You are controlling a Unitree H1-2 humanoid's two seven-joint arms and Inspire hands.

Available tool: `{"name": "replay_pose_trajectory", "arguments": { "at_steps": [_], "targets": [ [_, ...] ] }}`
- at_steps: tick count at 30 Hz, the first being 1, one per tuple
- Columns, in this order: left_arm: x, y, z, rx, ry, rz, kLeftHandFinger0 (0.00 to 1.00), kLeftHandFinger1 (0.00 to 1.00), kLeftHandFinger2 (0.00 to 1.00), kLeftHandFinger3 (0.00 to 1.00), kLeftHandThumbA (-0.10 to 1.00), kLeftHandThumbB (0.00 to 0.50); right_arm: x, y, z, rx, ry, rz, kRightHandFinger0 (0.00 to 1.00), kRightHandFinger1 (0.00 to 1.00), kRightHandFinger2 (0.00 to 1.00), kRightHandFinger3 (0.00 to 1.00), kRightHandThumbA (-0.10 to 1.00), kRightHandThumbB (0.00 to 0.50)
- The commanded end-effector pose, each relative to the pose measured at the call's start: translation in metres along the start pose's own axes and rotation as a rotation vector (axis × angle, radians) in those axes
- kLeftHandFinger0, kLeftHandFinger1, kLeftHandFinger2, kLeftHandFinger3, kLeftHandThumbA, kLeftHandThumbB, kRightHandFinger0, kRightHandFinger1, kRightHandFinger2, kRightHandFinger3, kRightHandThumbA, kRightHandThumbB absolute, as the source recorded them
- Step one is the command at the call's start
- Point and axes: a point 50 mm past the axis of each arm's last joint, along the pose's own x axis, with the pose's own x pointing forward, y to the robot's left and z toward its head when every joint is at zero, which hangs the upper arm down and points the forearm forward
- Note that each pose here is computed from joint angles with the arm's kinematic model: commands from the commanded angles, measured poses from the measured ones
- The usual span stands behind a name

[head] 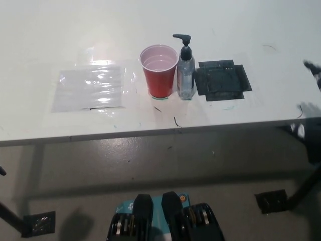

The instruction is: The robot uses its right hand to press the hand soap kept in the middle of the table to get liquid hand soap out

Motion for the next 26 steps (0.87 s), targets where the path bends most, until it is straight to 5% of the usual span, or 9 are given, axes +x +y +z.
{"name": "replay_pose_trajectory", "arguments": {
  "at_steps": [1,3,4,6,8,11,13,17,26],
  "targets": [
    [-0.005,0.014,0.007,0.012,-0.005,0.060,1.00,1.00,1.00,0.87,1.00,0.134,-0.008,-0.006,-0.013,0.038,0.007,-0.165,0.40,0.43,0.51,1.00,1.00,0.415],
    [-0.004,0.015,0.007,0.019,-0.001,0.060,1.00,1.00,1.00,0.85,1.00,0.139,-0.017,0.000,-0.028,0.072,0.045,-0.198,0.22,0.31,0.45,1.00,1.00,0.376],
    [-0.004,0.015,0.007,0.017,-0.004,0.059,1.00,1.00,1.00,0.84,1.00,0.140,-0.021,0.004,-0.035,0.099,0.056,-0.225,0.67,0.76,0.84,1.00,1.00,0.328],
    [-0.004,0.015,0.007,0.016,-0.004,0.061,1.00,1.00,1.00,0.84,1.00,0.144,-0.023,0.007,-0.042,0.118,0.075,-0.245,0.53,0.59,0.70,1.00,1.00,0.325],
    [-0.004,0.014,0.007,0.019,-0.005,0.063,1.00,1.00,1.00,0.84,1.00,0.144,-0.023,0.005,-0.048,0.129,0.095,-0.278,0.54,0.65,0.74,0.98,1.00,0.212],
    [-0.004,0.014,0.007,0.013,-0.007,0.061,1.00,1.00,1.00,0.87,1.00,0.127,-0.024,0.006,-0.053,0.135,0.118,-0.290,0.27,0.43,0.49,0.98,1.00,0.242],
    [-0.004,0.014,0.007,0.007,-0.009,0.063,1.00,1.00,1.00,0.85,1.00,0.133,-0.025,0.007,-0.055,0.140,0.131,-0.292,0.23,0.38,0.42,0.97,1.00,0.233],
    [-0.004,0.014,0.007,0.013,-0.003,0.070,1.00,1.00,1.00,0.84,1.00,0.167,-0.026,0.009,-0.058,0.173,0.162,-0.289,0.79,0.82,0.86,0.97,1.00,0.223],
    [-0.002,0.014,0.008,0.000,-0.012,0.067,1.00,1.00,1.00,0.85,1.00,0.190,-0.020,0.008,-0.058,0.213,0.157,-0.296,0.93,0.92,0.95,0.95,1.00,0.210]
  ]
}}
